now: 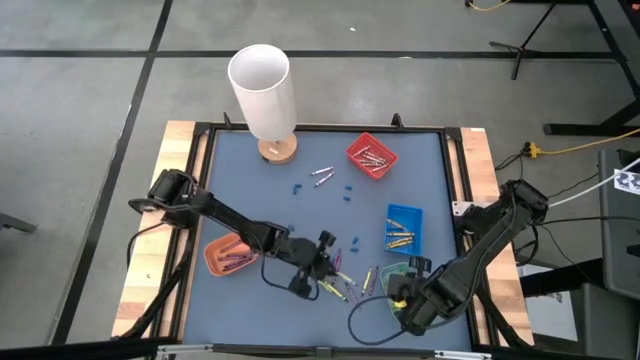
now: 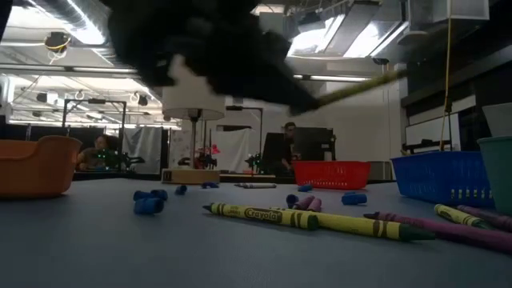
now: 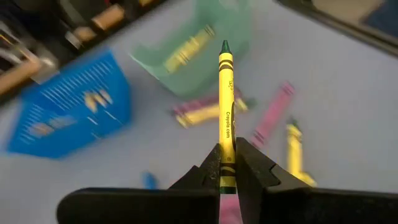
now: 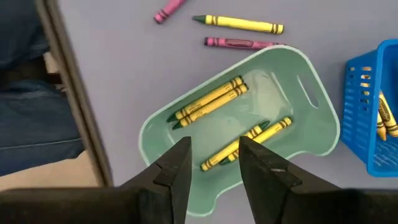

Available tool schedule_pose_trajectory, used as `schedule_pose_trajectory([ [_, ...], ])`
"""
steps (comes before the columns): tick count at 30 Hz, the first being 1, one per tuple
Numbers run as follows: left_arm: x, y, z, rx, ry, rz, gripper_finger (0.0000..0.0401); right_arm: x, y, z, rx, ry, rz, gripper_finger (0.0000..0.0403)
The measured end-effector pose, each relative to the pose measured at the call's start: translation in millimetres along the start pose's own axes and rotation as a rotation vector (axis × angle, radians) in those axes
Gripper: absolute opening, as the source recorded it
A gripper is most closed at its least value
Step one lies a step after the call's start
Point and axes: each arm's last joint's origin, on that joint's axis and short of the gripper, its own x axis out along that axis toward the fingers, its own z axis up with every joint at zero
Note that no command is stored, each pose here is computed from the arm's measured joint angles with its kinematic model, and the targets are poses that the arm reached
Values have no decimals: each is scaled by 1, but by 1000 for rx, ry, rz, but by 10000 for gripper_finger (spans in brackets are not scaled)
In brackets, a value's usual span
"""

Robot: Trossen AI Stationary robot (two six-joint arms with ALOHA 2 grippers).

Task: Sort crayons
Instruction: Put the green crayon into the green bin

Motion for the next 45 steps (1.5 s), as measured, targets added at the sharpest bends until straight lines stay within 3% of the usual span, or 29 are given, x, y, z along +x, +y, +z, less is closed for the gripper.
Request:
schedule_pose_trajectory([
  [9,-2,40,15,2,-231,99,12,-31,-16,3,-22,-98,50,131],
  [16,12,41,21,6,-402,134,12,-54,-28,1,-53,-227,47,131],
  [26,77,40,38,15,-436,115,12,-73,-41,1,-110,-421,-33,131],
  [32,109,40,38,11,-384,86,12,-73,-41,1,-121,-432,-51,131],
  [38,124,35,27,9,-347,74,14,-74,-42,1,-121,-438,-59,131],
  [45,127,33,24,-50,-324,54,54,-74,-42,1,-121,-439,-59,131],
])
